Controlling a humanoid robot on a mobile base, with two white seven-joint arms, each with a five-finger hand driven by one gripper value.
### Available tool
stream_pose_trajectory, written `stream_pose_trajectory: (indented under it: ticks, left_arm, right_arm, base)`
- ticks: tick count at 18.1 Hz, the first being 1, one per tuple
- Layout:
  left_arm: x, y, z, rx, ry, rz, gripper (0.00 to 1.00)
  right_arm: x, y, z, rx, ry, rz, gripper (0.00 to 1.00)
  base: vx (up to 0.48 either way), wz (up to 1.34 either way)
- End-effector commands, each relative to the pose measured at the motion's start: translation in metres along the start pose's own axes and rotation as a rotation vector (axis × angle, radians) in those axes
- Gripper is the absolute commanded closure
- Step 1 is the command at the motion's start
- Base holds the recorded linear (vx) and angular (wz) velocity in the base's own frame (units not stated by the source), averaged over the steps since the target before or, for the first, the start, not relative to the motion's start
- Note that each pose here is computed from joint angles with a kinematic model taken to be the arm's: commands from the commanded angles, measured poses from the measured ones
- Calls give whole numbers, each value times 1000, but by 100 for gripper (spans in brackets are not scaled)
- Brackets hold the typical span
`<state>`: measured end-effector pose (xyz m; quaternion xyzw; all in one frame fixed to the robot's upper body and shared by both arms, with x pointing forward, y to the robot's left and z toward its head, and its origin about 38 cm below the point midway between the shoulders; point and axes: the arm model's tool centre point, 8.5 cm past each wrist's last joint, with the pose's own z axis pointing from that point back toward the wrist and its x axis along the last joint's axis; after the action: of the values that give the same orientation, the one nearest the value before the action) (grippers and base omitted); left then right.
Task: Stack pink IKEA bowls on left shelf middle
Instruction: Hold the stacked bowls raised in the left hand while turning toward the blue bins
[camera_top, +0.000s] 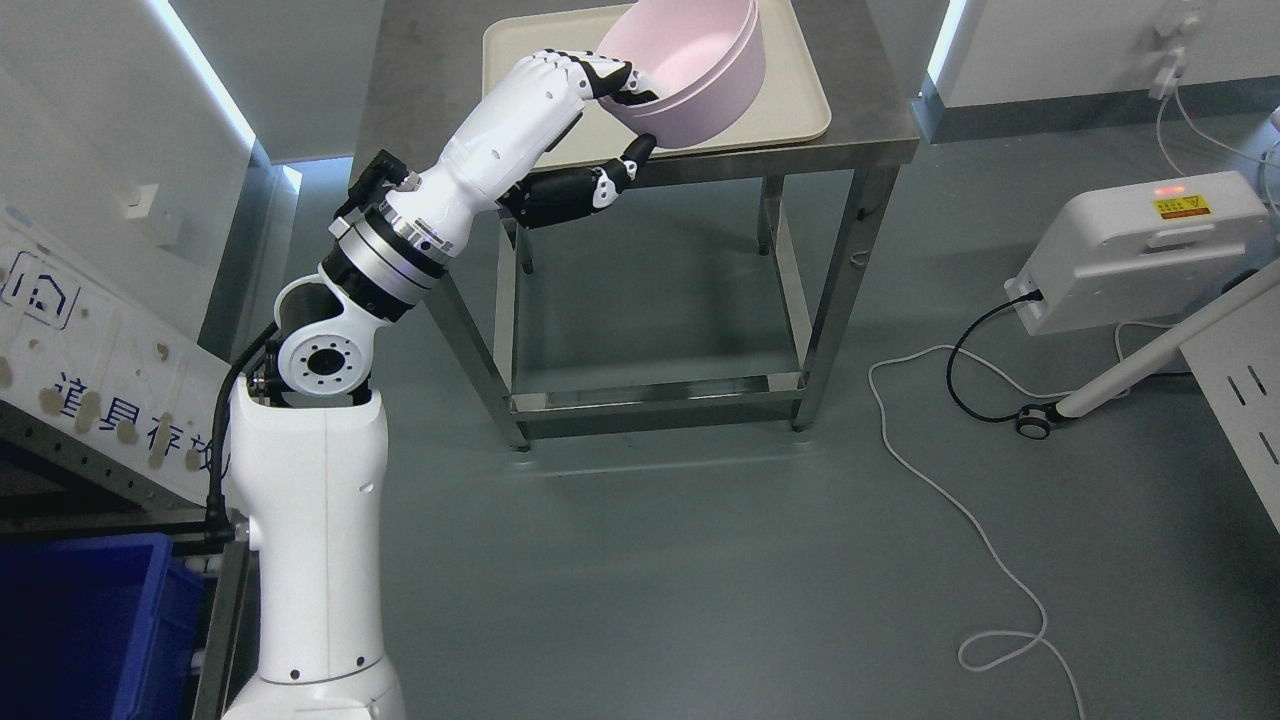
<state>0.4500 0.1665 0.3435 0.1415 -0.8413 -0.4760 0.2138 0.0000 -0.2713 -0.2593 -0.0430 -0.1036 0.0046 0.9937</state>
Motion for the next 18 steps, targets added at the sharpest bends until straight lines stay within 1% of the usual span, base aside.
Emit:
stream_pose_trajectory:
  ticks: [1,6,13,18]
  left_arm:
    - [-7,8,8,7,25,-15,94]
    - [-10,11,7,13,32,-13,94]
    - [-16,25,11,48,51,-26,93]
    - [-19,25,12,48,59,-19,93]
  right_arm:
    - [6,-11,-1,-19,-17,-2,0]
    - [6,-11,-1,-19,-17,-2,0]
    - [6,-11,-1,-19,-17,-2,0]
    - [6,-11,-1,-19,-17,-2,0]
  base:
    - [-189,151]
    - [-207,82]
    - [-242,-35]
    - [-224,57]
